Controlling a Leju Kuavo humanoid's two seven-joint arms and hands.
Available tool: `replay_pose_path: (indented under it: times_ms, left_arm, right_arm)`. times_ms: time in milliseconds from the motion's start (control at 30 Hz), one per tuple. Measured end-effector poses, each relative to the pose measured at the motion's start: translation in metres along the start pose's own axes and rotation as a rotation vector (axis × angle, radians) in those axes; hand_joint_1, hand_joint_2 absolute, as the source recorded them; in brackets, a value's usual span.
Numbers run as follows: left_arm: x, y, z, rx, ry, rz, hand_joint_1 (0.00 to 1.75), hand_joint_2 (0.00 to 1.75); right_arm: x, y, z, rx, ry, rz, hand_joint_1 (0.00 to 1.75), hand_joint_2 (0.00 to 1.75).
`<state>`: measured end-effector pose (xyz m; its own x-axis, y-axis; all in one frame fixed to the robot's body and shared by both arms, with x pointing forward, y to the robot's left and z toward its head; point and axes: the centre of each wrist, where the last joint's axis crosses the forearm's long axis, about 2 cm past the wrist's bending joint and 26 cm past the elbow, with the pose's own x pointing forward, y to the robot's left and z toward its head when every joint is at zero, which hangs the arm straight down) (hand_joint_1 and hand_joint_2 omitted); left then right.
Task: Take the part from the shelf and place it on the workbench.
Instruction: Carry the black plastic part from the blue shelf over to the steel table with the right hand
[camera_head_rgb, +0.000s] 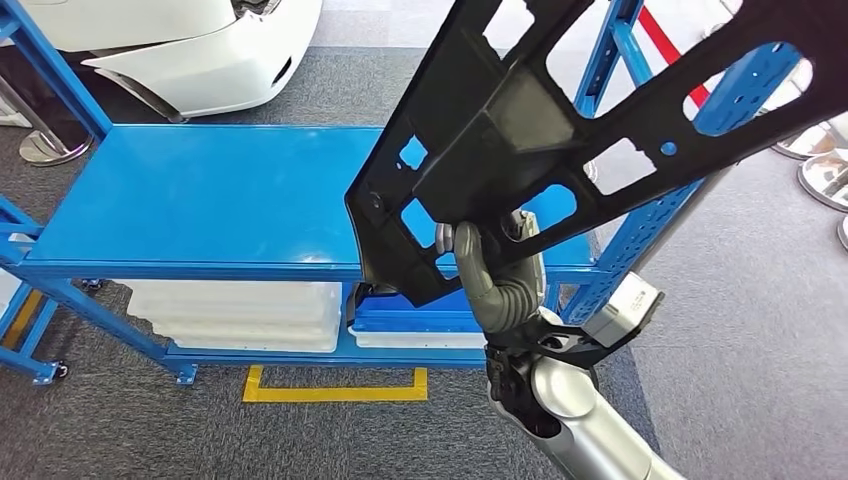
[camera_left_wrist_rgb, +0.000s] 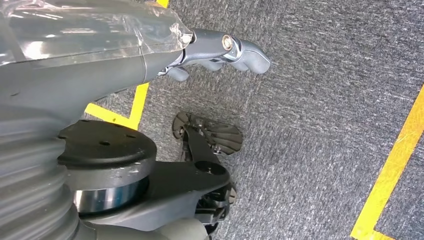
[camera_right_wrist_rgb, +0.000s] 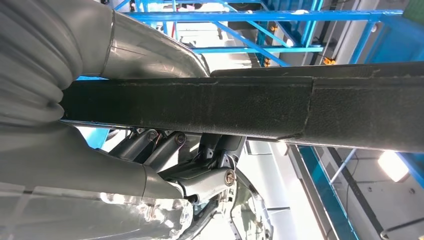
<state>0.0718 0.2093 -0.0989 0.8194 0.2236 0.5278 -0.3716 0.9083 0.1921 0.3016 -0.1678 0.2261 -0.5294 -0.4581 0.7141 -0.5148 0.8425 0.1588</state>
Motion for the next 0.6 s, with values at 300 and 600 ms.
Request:
replay_pose_path:
  times_ms: [300,600]
  left_arm:
    - [0.0,-0.0003,0.0,-0.016,-0.004,0.0,0.0,1.75]
    - [-0.0001,0.0003,-0.0004,-0.03,-0.007,0.0,0.0,1.75]
  right_arm:
    - [0.0001,-0.0026,0.0039,-0.009,0.011,0.017,1.75,1.75]
    - [0.0014,-0.0037,0.0063,-0.016,0.016,0.023,1.75,1.75]
